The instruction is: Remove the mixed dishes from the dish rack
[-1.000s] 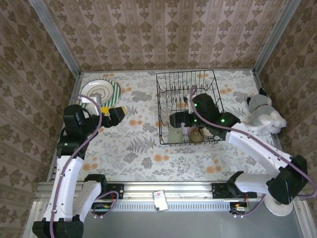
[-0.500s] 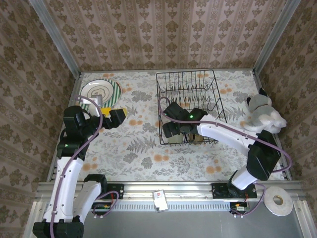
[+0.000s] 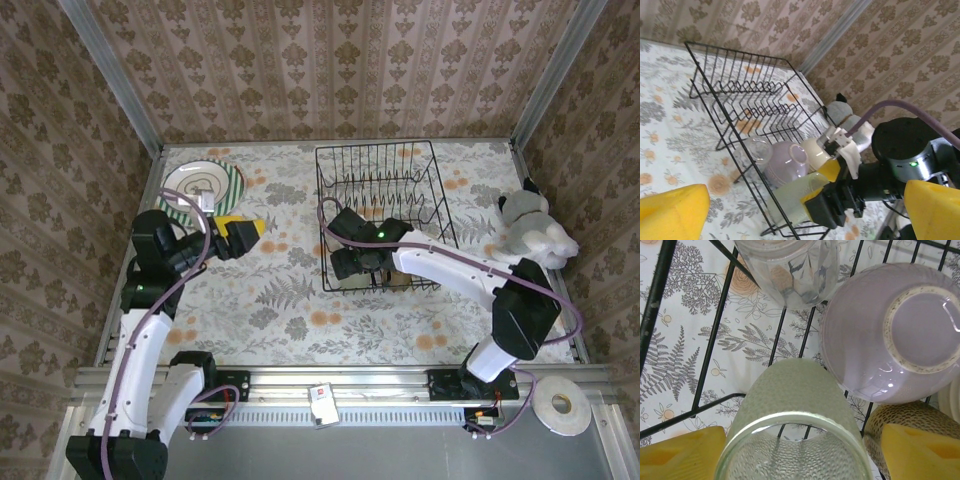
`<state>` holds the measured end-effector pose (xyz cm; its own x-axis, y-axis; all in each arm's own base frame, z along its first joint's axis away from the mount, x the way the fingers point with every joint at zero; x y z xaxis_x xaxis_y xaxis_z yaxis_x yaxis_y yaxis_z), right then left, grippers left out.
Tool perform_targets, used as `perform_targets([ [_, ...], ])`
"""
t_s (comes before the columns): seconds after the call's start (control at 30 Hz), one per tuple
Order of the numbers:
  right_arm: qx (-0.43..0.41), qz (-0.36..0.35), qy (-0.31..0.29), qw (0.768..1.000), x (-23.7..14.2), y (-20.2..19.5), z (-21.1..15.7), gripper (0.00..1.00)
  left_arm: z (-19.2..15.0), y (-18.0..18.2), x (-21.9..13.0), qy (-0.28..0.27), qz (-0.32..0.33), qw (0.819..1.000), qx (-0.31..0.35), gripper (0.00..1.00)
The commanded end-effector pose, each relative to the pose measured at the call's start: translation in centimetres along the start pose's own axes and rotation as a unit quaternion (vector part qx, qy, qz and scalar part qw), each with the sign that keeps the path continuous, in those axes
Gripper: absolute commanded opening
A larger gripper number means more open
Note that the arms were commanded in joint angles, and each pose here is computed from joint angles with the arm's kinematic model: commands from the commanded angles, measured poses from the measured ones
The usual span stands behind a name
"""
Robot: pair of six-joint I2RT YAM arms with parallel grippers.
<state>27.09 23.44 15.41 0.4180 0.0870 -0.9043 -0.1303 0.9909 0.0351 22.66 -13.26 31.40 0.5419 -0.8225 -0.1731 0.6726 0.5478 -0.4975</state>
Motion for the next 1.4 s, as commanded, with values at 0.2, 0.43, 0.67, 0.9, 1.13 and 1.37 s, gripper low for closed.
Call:
perform_targets([
  [0.2,-0.001,-0.008,0.030,1.000,0.1,0.3,-0.5,0.78,-2.6,-0.4,0.5,0.056,-0.023,0.998,-0.032,1.00],
  [0.43,0.003,0.003,0.026,1.000,-0.3,0.5,-0.3,0.63,-2.9,-0.3,0.4,0.062,-0.019,0.998,-0.027,1.00],
  [0.67,0.004,0.018,0.012,1.000,-1.4,0.6,0.1,0.53,-3.1,-0.2,0.4,0.064,-0.018,0.997,-0.028,1.00],
  [0.9,0.004,0.036,-0.005,0.999,-3.0,0.6,0.8,0.48,-3.2,-0.1,0.4,0.065,-0.017,0.997,-0.030,1.00],
  [1.13,0.019,0.064,-0.027,0.997,-4.7,0.1,2.0,0.45,-3.1,-0.3,0.4,0.060,-0.020,0.998,-0.031,1.00],
  [1.37,0.058,0.123,-0.050,0.989,-6.7,-1.0,3.8,0.43,-2.9,-0.5,0.8,0.044,-0.025,0.998,-0.040,1.00],
])
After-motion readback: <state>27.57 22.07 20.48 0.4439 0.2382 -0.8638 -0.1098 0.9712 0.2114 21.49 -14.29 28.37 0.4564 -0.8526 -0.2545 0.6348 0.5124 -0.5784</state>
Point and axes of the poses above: each hand's point on the last joint's axis, 136 mm out from that joint toward the fingers, its own x axis out along the fingers, its own y axis along the line the jaws close on, z = x × y, the point moved 3 cm from there along -x, back along the fingers, and after that the axes turned 9 degrees about x, right-handed, at the moved point
